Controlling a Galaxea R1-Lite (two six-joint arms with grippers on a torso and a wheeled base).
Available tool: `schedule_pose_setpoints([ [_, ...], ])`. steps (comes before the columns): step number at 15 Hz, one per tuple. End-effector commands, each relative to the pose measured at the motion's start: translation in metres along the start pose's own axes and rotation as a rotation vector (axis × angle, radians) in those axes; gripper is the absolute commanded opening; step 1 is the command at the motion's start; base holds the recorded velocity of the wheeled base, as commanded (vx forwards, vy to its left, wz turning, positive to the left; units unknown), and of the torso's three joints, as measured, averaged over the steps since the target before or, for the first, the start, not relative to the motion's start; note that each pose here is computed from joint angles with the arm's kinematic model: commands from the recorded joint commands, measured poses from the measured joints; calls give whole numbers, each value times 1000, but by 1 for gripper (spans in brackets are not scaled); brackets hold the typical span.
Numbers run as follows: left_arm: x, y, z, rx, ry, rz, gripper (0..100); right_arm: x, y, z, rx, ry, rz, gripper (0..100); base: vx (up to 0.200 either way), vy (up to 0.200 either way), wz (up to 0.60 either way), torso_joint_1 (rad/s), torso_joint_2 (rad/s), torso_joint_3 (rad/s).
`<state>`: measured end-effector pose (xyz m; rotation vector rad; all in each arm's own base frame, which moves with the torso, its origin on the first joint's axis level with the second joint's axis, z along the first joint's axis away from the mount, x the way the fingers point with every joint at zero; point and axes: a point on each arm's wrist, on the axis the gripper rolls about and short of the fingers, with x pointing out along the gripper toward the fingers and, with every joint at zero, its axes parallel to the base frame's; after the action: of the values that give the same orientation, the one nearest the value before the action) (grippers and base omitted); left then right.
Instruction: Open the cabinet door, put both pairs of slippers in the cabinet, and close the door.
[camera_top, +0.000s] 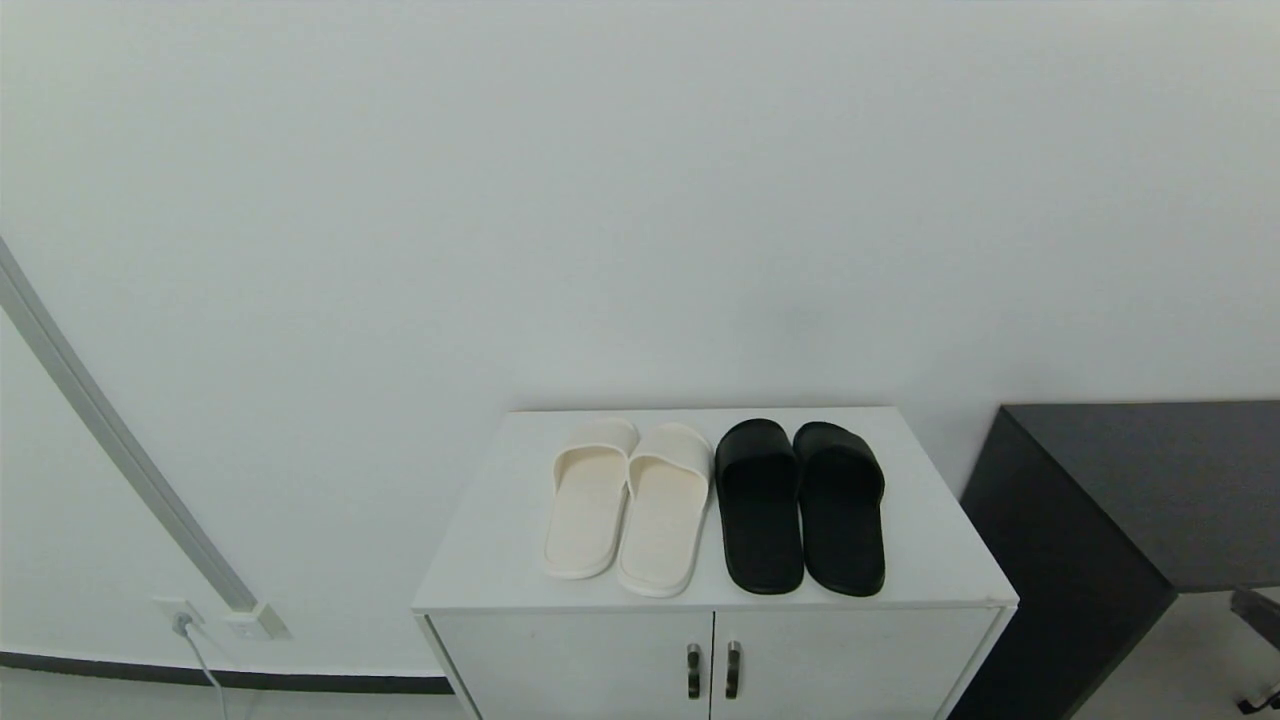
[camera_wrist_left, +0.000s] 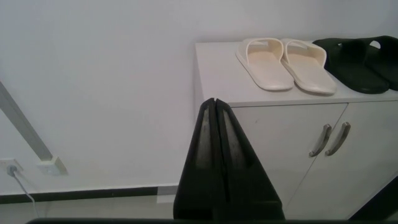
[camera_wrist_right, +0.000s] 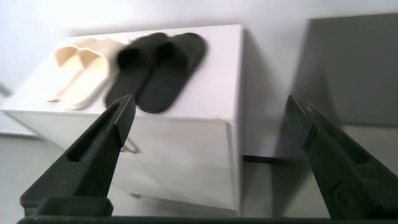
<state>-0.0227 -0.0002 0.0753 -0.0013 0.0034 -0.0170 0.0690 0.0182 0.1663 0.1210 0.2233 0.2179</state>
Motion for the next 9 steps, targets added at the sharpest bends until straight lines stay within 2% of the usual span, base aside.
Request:
schedule_pose_setpoints([
  [1,0,0,0,0,0,0,0,34,16,17,3,78,54,100,0,0,0,0,0,0],
  [3,0,0,0,0,0,0,0,46,28,23,-12,99,66,100,0,0,0,0,0,0],
  [4,0,0,0,0,0,0,0,61,43,24,-37,127,45,100,0,0,0,0,0,0],
  [9,0,0,0,0,0,0,0,118,110,22,-61,149,55,100,0,0,0,0,0,0],
])
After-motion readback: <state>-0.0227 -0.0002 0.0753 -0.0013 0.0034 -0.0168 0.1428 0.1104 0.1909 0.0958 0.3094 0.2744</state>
